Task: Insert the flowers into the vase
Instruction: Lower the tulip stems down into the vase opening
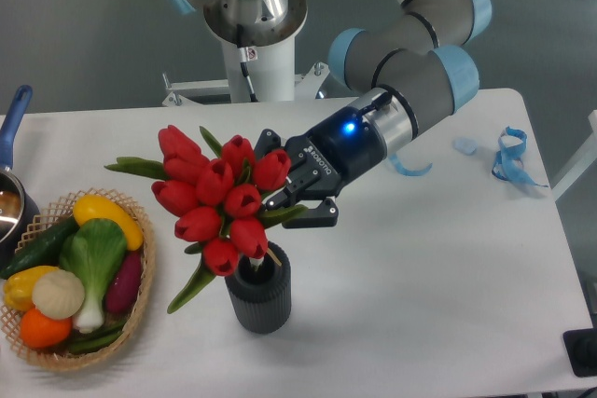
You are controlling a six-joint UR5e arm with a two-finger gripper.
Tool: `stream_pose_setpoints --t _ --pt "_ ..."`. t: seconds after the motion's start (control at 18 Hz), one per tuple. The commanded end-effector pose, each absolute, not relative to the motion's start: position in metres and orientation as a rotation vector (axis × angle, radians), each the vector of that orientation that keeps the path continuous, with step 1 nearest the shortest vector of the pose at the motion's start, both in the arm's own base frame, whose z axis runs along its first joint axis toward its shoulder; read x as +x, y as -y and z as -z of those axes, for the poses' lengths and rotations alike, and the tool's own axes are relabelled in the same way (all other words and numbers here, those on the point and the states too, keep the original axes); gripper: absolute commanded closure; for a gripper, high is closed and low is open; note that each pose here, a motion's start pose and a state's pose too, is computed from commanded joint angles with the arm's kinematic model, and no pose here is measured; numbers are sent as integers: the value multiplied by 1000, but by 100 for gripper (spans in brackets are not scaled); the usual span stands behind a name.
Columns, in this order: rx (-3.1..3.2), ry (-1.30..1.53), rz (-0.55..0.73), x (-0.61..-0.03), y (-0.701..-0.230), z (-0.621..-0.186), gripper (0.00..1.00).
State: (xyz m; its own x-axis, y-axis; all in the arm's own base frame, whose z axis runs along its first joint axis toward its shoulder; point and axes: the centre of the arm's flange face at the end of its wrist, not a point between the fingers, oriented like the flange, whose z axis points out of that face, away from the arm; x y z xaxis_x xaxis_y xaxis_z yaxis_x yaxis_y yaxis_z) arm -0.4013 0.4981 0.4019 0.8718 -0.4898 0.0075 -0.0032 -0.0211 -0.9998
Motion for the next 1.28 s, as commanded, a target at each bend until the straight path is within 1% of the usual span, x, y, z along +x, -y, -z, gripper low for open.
stream_pose_setpoints --t 0.39,0.83,1.17,1.28 --pt "-1570 -368 438 -400 -498 -373 85" --pt "-1579 -365 446 -399 -498 -314 85" --pt "-1586 -344 468 -398 -497 -299 85" --pt "-1583 -353 463 -397 -498 -288 84"
